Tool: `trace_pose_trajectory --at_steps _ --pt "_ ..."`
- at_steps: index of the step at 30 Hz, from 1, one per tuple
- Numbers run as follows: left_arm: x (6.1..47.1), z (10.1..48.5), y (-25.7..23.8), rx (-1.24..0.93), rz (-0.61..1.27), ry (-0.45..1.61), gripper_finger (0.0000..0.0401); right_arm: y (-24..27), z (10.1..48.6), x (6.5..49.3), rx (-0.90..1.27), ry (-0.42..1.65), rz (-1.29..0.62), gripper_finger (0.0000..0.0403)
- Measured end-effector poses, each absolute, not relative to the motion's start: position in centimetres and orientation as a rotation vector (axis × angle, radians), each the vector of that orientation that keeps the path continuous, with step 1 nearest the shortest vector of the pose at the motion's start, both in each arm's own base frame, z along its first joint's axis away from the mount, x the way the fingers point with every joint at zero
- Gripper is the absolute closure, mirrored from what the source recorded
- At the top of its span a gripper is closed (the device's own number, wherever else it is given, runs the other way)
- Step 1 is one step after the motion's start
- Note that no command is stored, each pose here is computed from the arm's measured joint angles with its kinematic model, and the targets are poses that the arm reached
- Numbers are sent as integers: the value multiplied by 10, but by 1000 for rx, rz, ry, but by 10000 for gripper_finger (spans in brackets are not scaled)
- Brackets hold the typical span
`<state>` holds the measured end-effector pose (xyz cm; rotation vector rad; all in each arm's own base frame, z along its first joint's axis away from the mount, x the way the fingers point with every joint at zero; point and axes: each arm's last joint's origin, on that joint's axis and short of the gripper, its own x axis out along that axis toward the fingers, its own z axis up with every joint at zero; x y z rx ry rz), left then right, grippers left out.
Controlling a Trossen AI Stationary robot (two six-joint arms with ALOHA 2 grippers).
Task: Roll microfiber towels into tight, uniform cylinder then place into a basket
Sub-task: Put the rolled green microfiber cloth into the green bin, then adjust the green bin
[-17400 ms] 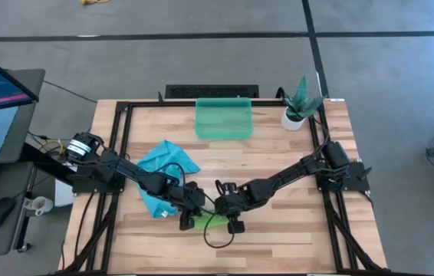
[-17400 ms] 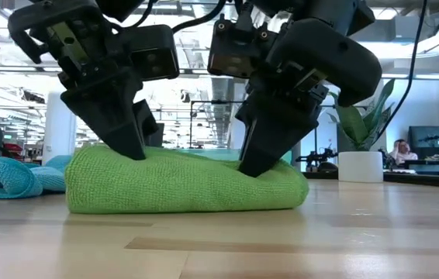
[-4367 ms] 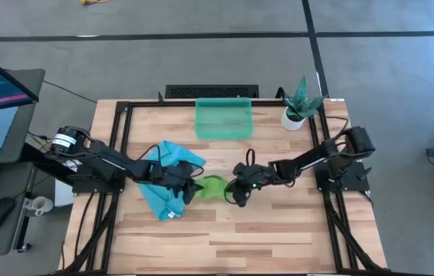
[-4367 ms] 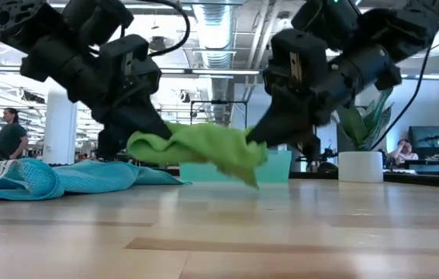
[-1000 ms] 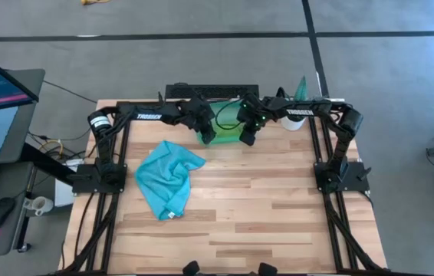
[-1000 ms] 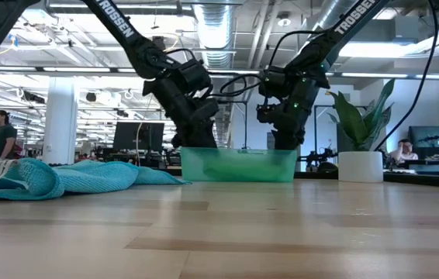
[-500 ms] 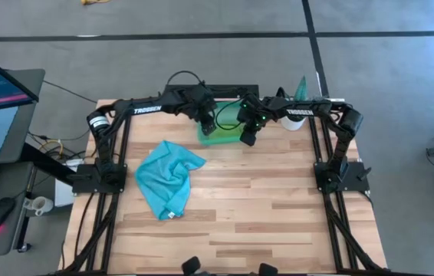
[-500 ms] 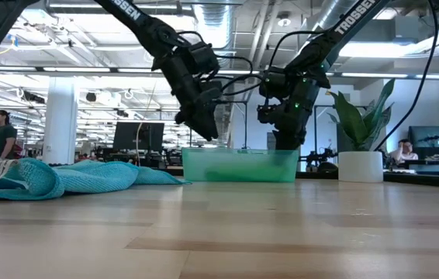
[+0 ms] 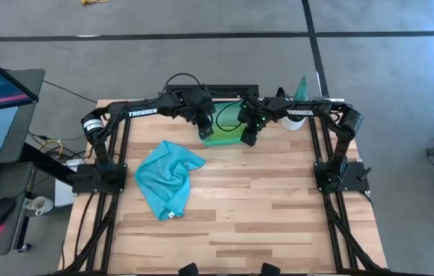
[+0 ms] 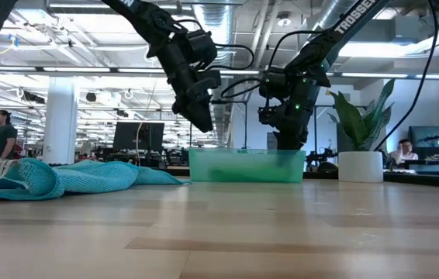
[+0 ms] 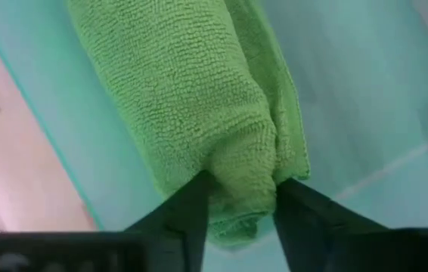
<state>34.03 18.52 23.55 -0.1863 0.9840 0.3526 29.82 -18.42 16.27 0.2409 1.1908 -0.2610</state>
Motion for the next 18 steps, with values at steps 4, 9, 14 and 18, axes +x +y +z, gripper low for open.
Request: trace_pose_trajectory --at_steps 4,9,14,18 --pt "339 234 185 -176 370 1012 241 -185 170 298 252 1212 -257 192" --pt "338 234 185 -162 387 1022 241 -186 189 301 254 1220 -252 162" --pt "337 232 180 -174 354 1053 241 -184 211 297 269 1276 -232 159" --pt "339 237 167 -172 303 1060 241 -175 236 281 273 1271 -238 159"
